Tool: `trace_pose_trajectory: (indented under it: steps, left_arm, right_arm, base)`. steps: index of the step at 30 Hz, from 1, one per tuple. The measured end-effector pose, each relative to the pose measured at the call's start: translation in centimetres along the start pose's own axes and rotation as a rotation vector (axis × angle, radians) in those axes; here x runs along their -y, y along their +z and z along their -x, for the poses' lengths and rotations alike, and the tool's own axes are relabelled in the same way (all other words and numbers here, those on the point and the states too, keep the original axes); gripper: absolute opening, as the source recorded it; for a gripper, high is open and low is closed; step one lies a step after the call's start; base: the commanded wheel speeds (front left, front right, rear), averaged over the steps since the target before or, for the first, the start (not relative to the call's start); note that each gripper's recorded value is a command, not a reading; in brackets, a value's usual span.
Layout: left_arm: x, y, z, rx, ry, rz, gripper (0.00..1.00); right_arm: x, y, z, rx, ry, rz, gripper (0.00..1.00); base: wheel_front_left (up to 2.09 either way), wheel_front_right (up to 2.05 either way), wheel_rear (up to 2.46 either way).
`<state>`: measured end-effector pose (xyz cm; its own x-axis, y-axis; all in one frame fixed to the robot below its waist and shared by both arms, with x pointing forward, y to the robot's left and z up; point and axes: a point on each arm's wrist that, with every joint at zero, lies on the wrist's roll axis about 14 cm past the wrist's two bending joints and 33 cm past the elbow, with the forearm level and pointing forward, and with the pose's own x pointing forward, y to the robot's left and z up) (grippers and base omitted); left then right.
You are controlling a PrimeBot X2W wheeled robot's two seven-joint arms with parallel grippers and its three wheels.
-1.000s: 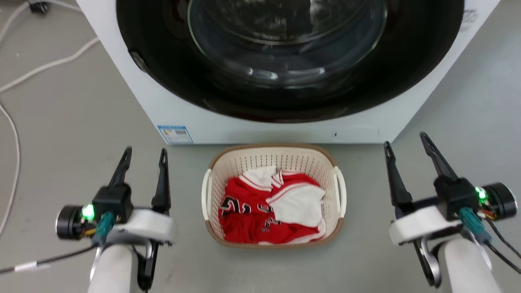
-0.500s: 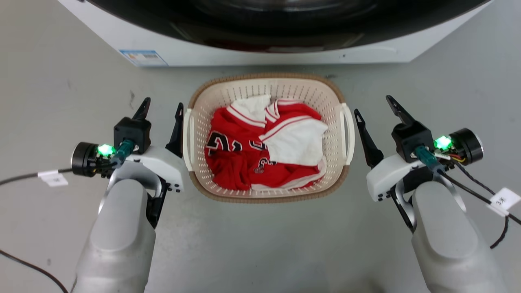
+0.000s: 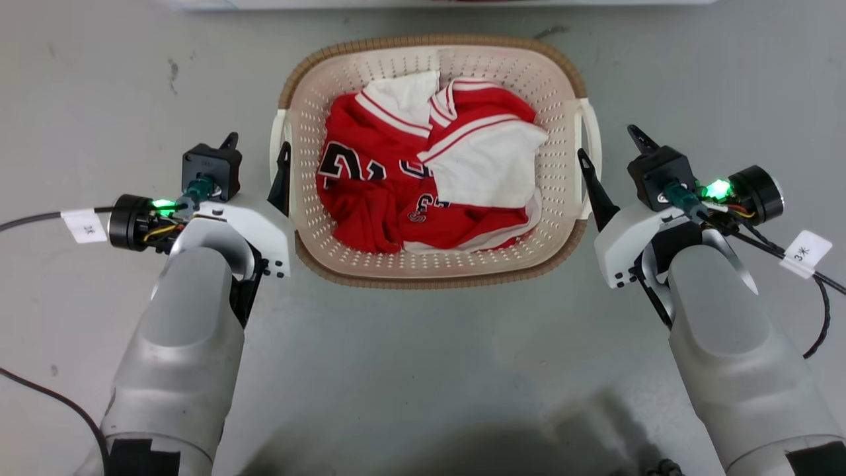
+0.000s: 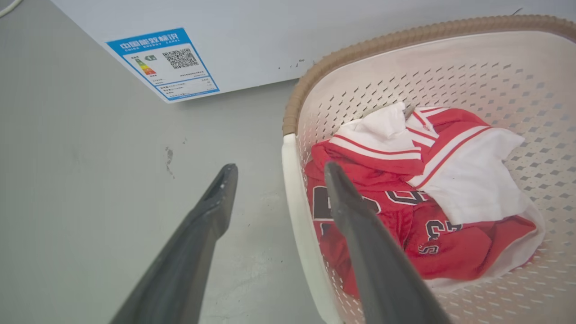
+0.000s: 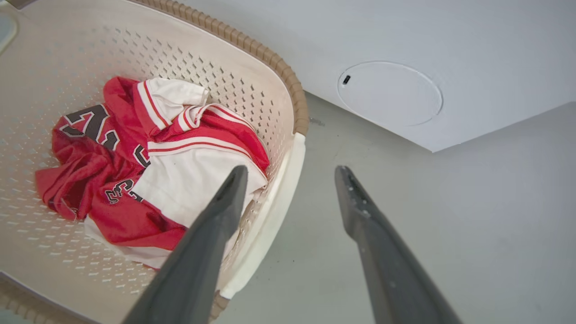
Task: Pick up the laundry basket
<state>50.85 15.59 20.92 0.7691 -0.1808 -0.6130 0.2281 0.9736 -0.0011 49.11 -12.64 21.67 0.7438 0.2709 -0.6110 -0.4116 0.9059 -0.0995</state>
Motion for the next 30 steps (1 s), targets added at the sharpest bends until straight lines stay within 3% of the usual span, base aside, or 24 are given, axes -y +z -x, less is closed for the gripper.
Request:
trace_pose_trajectory:
  steps: [15,23,24,25,30]
  left_arm:
    - [0.7,-6.3,-2.5,-0.169,-0.039,0.004,1.0]
    - [1.3,-7.8,-2.8,-0.222,-0.059,0.008,1.0]
    - [1.4,-7.9,-2.8,-0.226,-0.062,0.007,0.22]
    - [1.5,-8.0,-2.8,-0.231,-0.064,0.01,0.0]
    - [2.6,-7.8,-2.9,-0.232,-0.083,0.023,0.0]
  right_arm:
    - [-1.6,-5.8,-2.9,-0.152,0.063,-0.024,1.0]
    - [-2.0,-7.2,-3.3,-0.193,0.078,-0.03,1.0]
    - [-2.0,-7.3,-3.2,-0.199,0.08,-0.033,0.42]
    - [-2.1,-7.4,-3.2,-0.202,0.081,-0.035,0.0]
    - [-2.6,-7.1,-3.5,-0.198,0.087,-0.049,0.0]
  base:
    - [0.0,0.0,0.0]
    - [0.0,0.0,0.0]
    - [0.0,0.0,0.0]
    - [0.0,0.0,0.0]
    - [0.0,0.0,0.0]
